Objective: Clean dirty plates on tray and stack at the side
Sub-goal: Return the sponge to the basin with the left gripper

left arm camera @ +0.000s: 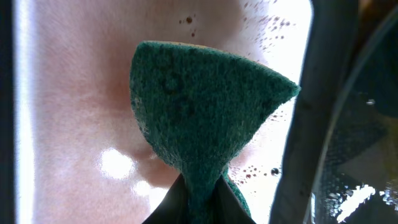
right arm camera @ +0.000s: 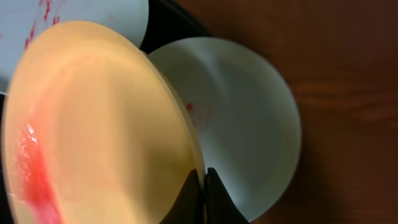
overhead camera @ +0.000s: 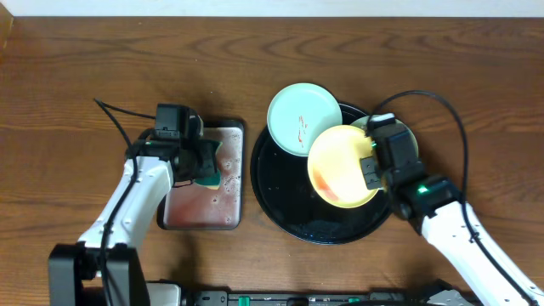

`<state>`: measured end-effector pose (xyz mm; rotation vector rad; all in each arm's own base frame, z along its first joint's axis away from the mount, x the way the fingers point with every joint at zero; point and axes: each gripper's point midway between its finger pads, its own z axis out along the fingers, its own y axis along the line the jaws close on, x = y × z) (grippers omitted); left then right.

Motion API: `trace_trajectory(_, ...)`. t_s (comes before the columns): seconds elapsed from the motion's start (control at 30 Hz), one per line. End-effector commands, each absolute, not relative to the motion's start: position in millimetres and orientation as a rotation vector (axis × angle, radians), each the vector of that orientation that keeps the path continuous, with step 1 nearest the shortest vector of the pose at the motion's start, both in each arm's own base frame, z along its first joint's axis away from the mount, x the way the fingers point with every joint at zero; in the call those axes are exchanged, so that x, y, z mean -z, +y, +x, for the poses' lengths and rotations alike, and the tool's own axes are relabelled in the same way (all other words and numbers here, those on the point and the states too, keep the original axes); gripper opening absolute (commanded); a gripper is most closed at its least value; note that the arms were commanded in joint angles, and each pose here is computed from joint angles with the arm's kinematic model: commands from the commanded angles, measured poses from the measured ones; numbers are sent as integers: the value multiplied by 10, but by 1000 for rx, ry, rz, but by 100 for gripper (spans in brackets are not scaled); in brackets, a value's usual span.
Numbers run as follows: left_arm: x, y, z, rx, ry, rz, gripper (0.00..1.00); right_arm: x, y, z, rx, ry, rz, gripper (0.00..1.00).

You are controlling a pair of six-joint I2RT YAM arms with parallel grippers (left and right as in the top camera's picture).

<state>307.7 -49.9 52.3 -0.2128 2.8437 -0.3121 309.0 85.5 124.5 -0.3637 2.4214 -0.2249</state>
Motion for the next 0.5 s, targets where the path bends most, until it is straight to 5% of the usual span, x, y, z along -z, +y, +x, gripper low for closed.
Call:
trace_trajectory(0.0, -389, -461, 3043, 281, 2882, -198, 11, -1585, 831, 3163, 470, 2265, -384, 1)
trace_trajectory(0.47, -345, -460, 3041, 280, 2893, -200, 10, -2527, 1552, 2988, 801, 1775, -586, 1)
